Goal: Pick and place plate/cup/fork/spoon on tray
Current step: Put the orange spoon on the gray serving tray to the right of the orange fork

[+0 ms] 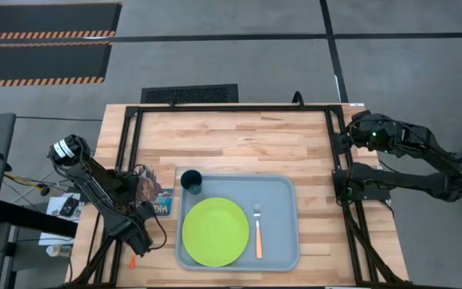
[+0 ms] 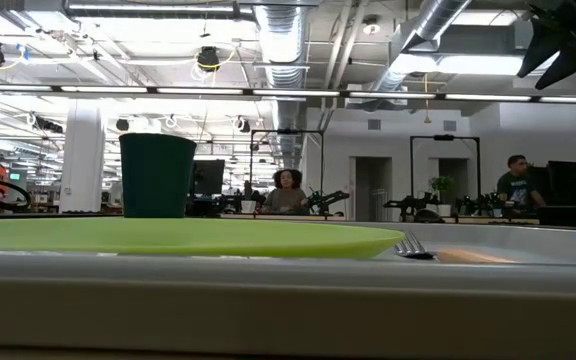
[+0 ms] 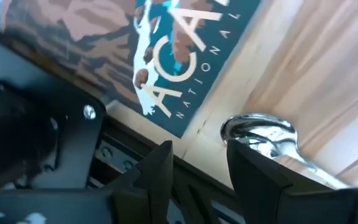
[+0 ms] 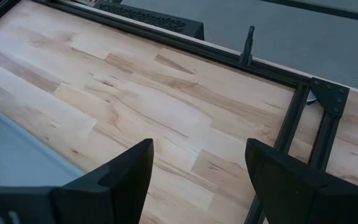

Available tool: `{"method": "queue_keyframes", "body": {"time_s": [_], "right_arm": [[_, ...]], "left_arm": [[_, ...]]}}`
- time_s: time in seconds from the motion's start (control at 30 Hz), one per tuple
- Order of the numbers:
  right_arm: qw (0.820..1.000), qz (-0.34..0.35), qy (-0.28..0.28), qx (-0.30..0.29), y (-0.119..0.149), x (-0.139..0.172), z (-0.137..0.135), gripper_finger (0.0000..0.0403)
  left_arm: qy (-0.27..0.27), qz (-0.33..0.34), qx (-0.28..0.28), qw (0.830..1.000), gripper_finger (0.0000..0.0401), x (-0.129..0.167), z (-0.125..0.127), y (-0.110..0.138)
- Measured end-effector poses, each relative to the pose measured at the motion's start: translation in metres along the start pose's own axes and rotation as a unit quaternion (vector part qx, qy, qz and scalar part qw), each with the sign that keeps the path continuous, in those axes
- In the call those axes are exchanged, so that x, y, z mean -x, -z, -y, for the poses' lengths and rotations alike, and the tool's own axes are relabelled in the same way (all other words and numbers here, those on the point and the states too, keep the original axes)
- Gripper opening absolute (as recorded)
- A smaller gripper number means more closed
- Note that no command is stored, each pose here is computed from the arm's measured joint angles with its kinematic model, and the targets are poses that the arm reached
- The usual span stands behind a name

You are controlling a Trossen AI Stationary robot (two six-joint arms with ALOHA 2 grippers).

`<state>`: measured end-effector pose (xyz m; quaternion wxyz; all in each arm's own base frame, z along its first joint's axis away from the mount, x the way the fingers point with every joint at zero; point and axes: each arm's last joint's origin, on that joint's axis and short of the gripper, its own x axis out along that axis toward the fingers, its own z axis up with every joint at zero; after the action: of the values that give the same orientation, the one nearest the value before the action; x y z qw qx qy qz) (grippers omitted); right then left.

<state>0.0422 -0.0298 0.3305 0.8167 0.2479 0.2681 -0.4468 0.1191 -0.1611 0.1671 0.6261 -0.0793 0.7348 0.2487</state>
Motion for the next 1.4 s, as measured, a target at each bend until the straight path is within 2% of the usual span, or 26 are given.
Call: {"method": "queue_keyframes", "body": {"time_s": [0.17, 0.3, 0.47, 0.7, 1.0, 1.4], "right_arm": [[1.000, 0.000, 0.000, 0.000, 0.000, 0.000, 0.000, 0.0281], [1.000, 0.000, 0.000, 0.000, 0.000, 0.000, 0.000, 0.0281], [1.000, 0.000, 0.000, 0.000, 0.000, 0.000, 0.000, 0.0281], [1.000, 0.004, 0.006, -0.013, 0.000, 0.000, 0.000, 0.0281], [1.000, 0.004, 0.007, -0.013, 0.000, 0.000, 0.000, 0.0281], [1.000, 0.005, 0.007, -0.014, 0.000, 0.000, 0.000, 0.0281]], "left_arm": [[0.001, 0.001, -0.090, 0.996, 0.0139, 0.000, 0.000, 0.000], [0.003, 0.002, -0.168, 0.986, 0.0139, 0.000, 0.001, 0.000], [0.018, 0.008, -0.232, 0.972, 0.0139, 0.000, 0.004, -0.001], [0.020, 0.043, -0.260, 0.965, 0.0139, 0.000, 0.007, -0.003], [0.057, 0.020, -0.261, 0.963, 0.0139, -0.022, -0.002, 0.000], [0.084, 0.044, -0.280, 0.955, 0.0139, -0.021, 0.001, -0.001]]}}
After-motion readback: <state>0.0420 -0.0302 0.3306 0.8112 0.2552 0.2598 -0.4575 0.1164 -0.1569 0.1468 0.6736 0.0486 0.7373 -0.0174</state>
